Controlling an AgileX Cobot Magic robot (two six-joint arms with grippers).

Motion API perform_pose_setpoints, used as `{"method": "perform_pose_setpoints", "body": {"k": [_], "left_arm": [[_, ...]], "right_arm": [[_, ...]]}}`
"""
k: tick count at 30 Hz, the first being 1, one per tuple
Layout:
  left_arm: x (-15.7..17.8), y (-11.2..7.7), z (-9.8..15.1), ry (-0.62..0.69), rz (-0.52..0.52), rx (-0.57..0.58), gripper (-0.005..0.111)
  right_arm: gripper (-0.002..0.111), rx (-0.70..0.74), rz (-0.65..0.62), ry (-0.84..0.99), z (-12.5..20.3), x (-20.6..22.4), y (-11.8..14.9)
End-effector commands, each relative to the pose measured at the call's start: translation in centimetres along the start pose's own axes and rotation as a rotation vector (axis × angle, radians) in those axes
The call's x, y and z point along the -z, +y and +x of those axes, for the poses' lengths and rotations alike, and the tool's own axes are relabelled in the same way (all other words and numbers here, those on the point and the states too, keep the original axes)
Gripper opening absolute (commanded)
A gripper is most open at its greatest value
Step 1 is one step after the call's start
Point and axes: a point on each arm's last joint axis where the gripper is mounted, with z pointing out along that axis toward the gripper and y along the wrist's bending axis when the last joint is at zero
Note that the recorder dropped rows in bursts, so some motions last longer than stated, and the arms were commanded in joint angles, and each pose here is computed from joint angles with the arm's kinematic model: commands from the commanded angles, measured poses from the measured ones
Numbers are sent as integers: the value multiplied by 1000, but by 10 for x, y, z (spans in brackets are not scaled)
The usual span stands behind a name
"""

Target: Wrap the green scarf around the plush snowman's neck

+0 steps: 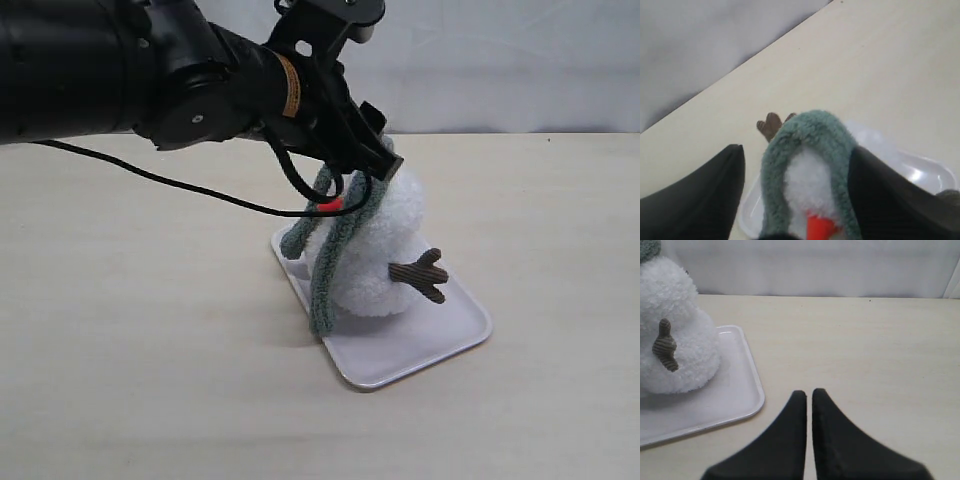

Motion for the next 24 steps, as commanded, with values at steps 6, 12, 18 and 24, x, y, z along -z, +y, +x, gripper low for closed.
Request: {"method": "perform_pose_setpoints", "body": {"k": [6,12,18,24], "left_arm": [[19,-11,12,190,167,-169,58],[16,-20,3,75,253,-169,58],[-6,-24,10,73,245,-168,58],[-24,-27,12,21,229,-138,58]], "right_arm": [[4,-2,1,-7,0,0,0],[4,-2,1,-7,0,0,0],[4,-2,1,-7,0,0,0],[4,-2,1,-7,0,0,0]]}}
